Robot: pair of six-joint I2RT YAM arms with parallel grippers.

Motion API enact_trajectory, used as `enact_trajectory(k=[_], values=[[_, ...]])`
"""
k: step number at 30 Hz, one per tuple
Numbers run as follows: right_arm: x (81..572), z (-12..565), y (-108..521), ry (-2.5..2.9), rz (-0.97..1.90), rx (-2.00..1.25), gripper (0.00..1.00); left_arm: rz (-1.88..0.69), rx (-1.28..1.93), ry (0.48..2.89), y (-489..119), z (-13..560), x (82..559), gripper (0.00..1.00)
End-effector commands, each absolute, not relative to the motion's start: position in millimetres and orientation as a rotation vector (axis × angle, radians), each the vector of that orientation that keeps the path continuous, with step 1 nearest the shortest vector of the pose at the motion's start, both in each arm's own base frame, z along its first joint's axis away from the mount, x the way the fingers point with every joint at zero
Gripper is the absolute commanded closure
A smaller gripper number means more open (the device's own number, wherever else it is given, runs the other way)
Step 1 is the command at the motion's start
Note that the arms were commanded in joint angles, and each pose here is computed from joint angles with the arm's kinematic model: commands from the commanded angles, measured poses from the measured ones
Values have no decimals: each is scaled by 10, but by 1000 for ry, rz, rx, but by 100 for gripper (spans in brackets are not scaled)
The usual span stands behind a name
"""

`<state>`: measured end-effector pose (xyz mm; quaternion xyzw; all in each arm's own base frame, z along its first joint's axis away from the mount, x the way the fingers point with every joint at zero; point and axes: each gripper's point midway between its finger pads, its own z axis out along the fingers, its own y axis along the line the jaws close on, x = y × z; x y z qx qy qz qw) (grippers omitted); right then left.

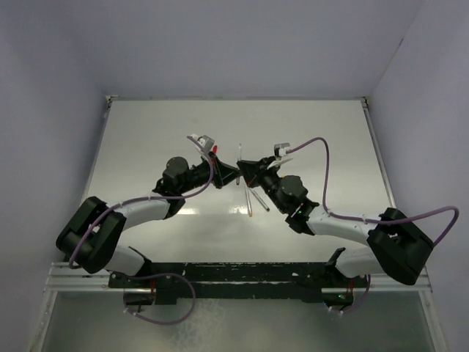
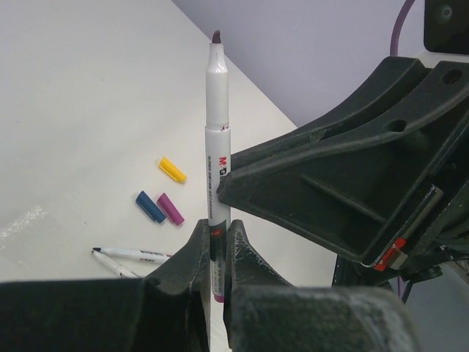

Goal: Insert the pens into the pen caps

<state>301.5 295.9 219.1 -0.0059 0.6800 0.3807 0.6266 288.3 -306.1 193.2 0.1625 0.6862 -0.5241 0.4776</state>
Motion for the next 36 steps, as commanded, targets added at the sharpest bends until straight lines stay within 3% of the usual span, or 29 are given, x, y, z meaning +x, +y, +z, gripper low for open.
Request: enact_trajectory(k=[1, 6, 15, 17, 23, 25, 27, 28, 36], values=[[2981, 2575, 2857, 1468, 843, -34, 88, -1187, 396, 1613, -3007, 2178, 3000, 100], [2964, 2883, 2601, 1395, 754, -10, 76, -1119, 353, 1713, -2944, 1954, 3070, 100], [3124, 2807, 1987, 1433, 647, 128, 6, -1018, 366, 1821, -2867, 1731, 3121, 100], [3155, 2728, 1877, 1451, 651, 152, 0, -992, 377, 1845, -2846, 1691, 3126, 100], [3246, 2370, 1698, 1598, 516, 184, 10, -928, 427, 1888, -2786, 1604, 3100, 100], [3262, 2173, 1648, 1678, 449, 192, 27, -907, 444, 1909, -2767, 1556, 3088, 100], [3261, 2012, 1628, 1737, 413, 198, 55, -890, 456, 1931, -2748, 1505, 3076, 100], [3257, 1939, 1629, 1760, 406, 202, 63, -885, 463, 1938, -2743, 1486, 3068, 100], [3191, 1381, 1743, 1949, 405, 199, 67, -867, 538, 1977, -2807, 1394, 2957, 100]])
